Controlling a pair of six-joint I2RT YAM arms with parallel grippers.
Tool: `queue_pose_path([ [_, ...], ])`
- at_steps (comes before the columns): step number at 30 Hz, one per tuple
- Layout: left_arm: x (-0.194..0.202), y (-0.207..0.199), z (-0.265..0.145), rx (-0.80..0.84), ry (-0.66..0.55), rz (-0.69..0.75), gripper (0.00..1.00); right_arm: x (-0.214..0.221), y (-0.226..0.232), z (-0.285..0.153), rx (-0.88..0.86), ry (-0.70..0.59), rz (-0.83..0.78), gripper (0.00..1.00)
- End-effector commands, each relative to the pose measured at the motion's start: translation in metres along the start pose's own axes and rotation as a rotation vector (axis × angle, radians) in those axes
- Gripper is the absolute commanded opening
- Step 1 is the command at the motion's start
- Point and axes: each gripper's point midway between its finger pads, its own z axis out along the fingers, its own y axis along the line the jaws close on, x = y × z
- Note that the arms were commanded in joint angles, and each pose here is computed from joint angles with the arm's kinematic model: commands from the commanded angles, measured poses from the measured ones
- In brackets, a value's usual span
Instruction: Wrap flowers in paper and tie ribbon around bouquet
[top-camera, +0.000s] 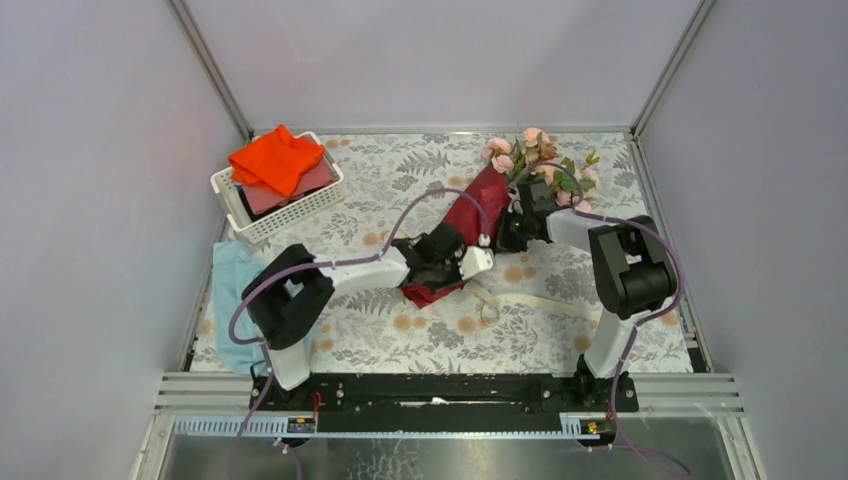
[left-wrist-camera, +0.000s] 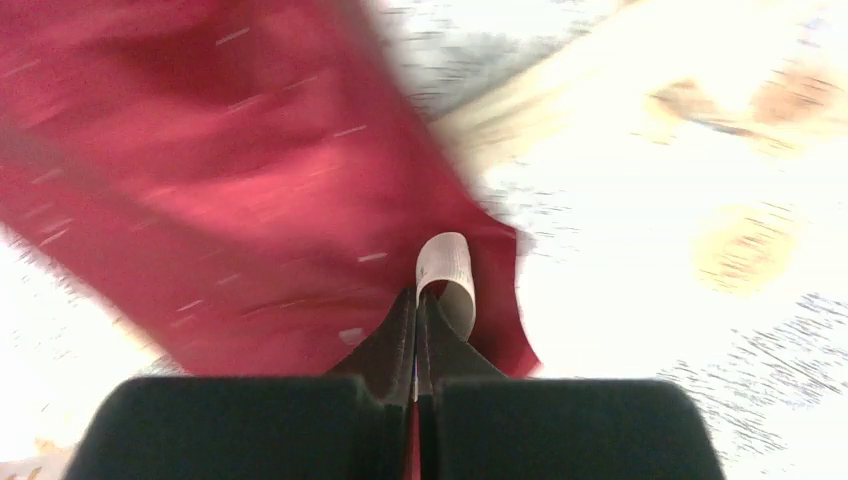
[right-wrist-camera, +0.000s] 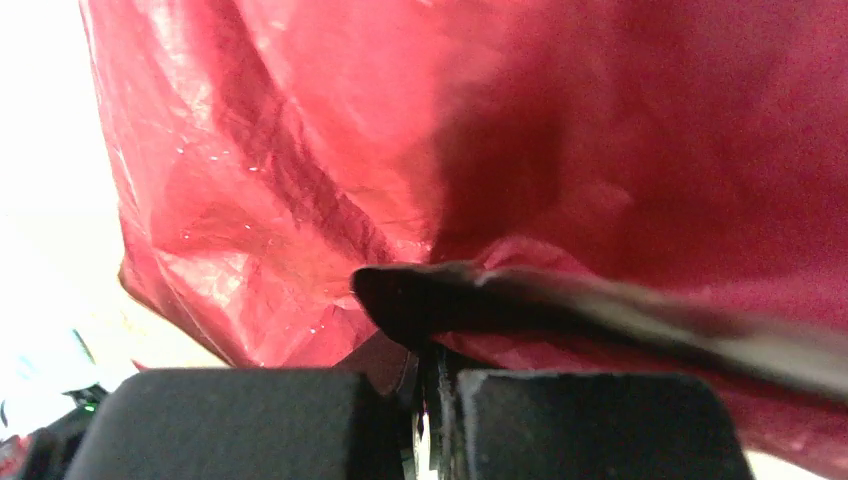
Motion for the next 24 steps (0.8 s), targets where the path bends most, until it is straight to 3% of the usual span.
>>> queue_pose_path([
  [1, -0.003, -0.050, -0.001, 0.107, -0.056, 0.208, 0.00, 0.009, 0.017, 0.032, 0.022, 0.058, -0.223, 0.01],
  [8, 0.022, -0.117, -0.009, 0.301, -0.019, 0.261, 0.00, 0.012, 0.096, 0.044, -0.186, 0.087, -0.450, 0.00],
  [13, -0.011, -0.116, -0.049, 0.347, -0.105, 0.224, 0.00, 0.022, 0.083, 0.040, -0.118, 0.125, -0.434, 0.00],
  [16, -0.044, -0.075, -0.090, 0.297, -0.208, 0.123, 0.00, 0.037, 0.062, 0.037, -0.059, 0.137, -0.377, 0.00],
  [19, -0.054, 0.001, -0.114, 0.164, -0.273, -0.010, 0.00, 0.053, 0.044, 0.037, -0.006, 0.157, -0.325, 0.00],
  [21, -0.041, 0.058, -0.116, 0.055, -0.278, -0.128, 0.00, 0.061, 0.038, 0.035, 0.006, 0.162, -0.299, 0.00],
  [24, -0.003, 0.129, -0.095, -0.155, -0.185, -0.270, 0.00, 0.067, 0.031, 0.032, 0.028, 0.159, -0.272, 0.00],
])
